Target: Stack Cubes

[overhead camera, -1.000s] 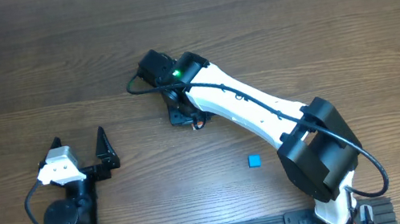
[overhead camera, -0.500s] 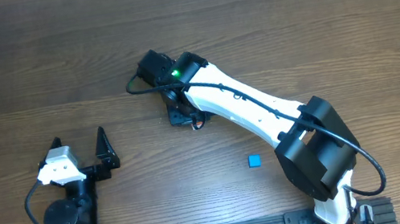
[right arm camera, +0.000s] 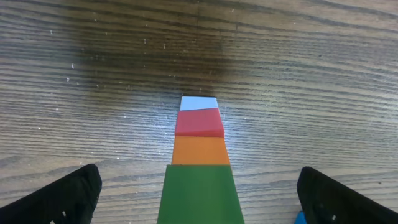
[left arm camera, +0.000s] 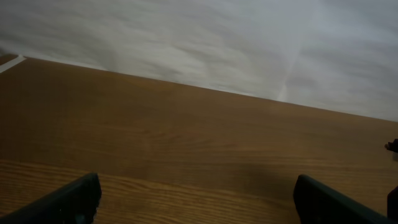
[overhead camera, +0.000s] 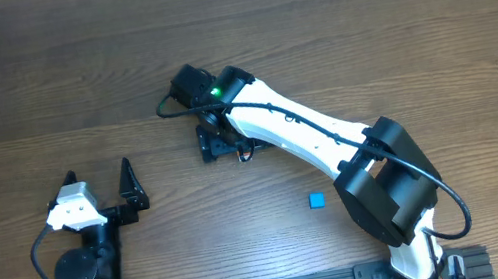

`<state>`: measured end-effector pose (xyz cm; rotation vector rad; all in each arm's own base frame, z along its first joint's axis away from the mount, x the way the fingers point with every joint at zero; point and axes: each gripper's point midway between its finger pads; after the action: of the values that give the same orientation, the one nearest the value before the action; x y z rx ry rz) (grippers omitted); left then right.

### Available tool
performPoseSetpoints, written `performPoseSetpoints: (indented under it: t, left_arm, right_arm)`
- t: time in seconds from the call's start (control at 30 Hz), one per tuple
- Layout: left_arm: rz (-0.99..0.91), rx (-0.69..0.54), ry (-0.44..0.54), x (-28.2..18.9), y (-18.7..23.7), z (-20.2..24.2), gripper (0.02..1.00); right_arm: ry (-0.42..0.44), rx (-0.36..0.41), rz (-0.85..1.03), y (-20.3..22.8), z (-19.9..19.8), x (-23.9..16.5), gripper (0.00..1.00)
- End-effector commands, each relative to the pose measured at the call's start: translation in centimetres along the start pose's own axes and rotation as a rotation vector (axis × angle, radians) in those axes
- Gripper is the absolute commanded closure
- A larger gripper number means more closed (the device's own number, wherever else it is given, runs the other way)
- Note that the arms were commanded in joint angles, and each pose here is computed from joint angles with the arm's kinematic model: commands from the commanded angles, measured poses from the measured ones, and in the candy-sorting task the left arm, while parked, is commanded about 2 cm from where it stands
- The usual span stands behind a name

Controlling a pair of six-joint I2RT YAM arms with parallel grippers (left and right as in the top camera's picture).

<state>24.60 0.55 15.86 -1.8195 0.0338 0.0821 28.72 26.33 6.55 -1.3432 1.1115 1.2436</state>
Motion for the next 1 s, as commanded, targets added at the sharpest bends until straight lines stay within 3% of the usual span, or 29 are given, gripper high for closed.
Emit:
performPoseSetpoints:
  t: [0.03, 0.3, 0.5, 0.7, 1.0]
  left_arm:
    - [0.002, 0.015, 0.008, 0.0, 0.2, -0.1, 0.018]
    - [0.002, 0.015, 0.008, 0.0, 0.2, -0.1, 0.02]
    - [0.002, 0.015, 0.008, 0.0, 0.2, -0.1, 0.018]
    - [0.002, 0.015, 0.008, 0.0, 0.2, -0.1, 0.018]
    - [0.002, 0.015, 0.008, 0.0, 0.2, -0.1, 0.018]
  right_arm:
    - [0.003, 0.012, -0.007, -0.4, -0.1, 0.0, 0.007]
    - [-0.069, -0.074, -0.111, 0.5, 0.7, -6.5, 0.007]
    - [-0.046, -0.135, -0.083, 4.8, -0.5, -10.0, 0.007]
    - [0.051, -0.09, -0.041, 9.4, -3.6, -9.1, 0.009]
    - [0.011, -0.043, -0.034, 12.7, -6.6, -5.3, 0.009]
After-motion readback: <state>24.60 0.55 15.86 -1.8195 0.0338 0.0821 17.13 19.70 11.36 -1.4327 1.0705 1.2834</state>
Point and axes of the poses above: each gripper's point midway between its finger pads, its own x axis out along the fingers, its own z axis along the line the jaws close on, y = z × x, and after that the axes turned 4 degrees about -x, right-handed
